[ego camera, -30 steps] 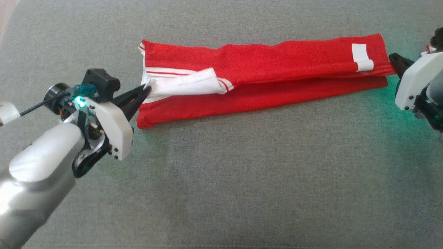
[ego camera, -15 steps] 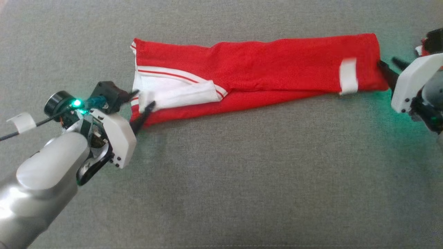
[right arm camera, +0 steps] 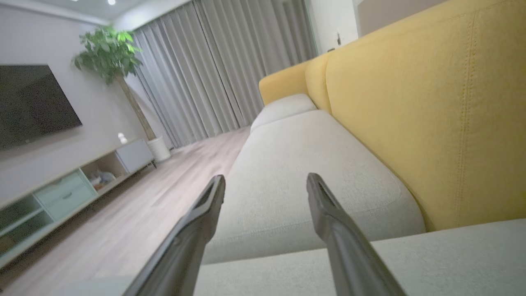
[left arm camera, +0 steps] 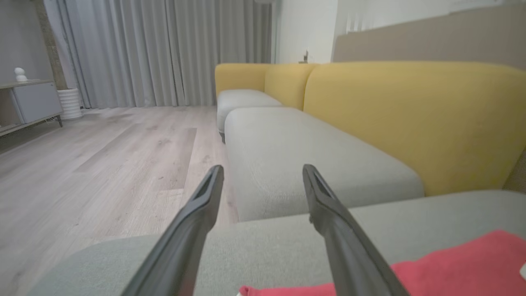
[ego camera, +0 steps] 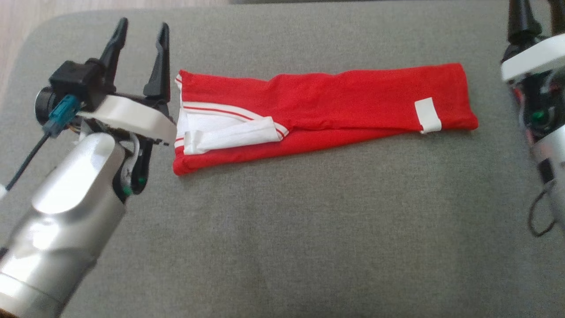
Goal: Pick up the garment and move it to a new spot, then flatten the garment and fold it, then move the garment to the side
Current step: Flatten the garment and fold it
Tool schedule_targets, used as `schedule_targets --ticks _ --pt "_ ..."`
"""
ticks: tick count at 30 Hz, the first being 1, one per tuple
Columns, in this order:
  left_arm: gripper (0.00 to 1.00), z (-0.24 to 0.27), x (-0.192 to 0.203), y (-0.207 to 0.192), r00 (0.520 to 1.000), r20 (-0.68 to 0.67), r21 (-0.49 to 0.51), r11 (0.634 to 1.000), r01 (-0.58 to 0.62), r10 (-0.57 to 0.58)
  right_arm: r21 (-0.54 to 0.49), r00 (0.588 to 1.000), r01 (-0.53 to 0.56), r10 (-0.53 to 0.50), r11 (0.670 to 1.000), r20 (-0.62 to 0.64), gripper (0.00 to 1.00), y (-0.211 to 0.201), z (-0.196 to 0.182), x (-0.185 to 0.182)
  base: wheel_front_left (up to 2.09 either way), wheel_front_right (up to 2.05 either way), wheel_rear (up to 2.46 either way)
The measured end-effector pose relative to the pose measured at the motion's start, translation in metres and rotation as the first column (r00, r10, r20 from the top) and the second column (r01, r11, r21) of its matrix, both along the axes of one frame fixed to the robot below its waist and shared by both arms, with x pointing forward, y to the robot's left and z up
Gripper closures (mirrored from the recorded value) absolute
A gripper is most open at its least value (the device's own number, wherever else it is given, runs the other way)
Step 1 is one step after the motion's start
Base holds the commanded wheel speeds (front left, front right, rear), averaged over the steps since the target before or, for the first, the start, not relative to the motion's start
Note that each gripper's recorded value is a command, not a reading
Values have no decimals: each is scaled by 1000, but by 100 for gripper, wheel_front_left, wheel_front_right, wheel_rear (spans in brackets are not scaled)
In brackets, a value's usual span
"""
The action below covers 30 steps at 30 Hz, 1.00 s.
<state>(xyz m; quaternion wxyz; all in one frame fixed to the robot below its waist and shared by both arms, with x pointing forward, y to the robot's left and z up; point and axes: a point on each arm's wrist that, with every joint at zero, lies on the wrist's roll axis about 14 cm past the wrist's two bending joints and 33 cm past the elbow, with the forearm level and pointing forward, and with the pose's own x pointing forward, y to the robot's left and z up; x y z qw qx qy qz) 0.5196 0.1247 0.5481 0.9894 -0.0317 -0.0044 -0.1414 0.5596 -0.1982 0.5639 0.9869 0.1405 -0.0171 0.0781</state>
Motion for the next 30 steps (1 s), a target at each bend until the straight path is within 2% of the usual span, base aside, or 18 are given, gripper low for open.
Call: schedule_targets --ticks 5,7,11,17,25,26,27,30 --pt "0 15 -15 12 993 28 -152 982 -112 117 34 999 2 -4 999 52 0 17 -4 -24 0 0 0" --pt "0 10 -25 18 987 20 -196 969 -151 158 82 997 27 -33 996 75 0 18 -6 -36 0 0 0" --pt "0 -26 -54 28 972 -59 -233 943 -237 230 111 998 43 -48 993 45 0 38 -35 -72 0 0 0" --pt "0 -79 -95 26 949 -184 -242 925 -295 254 57 996 48 -43 997 -80 0 47 -91 -121 0 0 0" --pt "0 -77 -82 30 959 -139 -213 939 -271 246 -3 996 34 -35 999 -84 0 50 -96 -106 0 0 0" --pt "0 -77 -78 30 960 -134 -215 939 -270 246 -26 992 38 -41 999 -116 0 46 -103 -102 0 0 0" --pt "0 -75 -70 29 962 -123 -219 939 -265 243 -104 982 36 -55 994 -183 0 39 -119 -92 0 0 0" --pt "0 -74 -64 26 966 -113 -223 942 -252 232 -138 971 54 -84 989 -225 0 29 -129 -81 0 0 0"
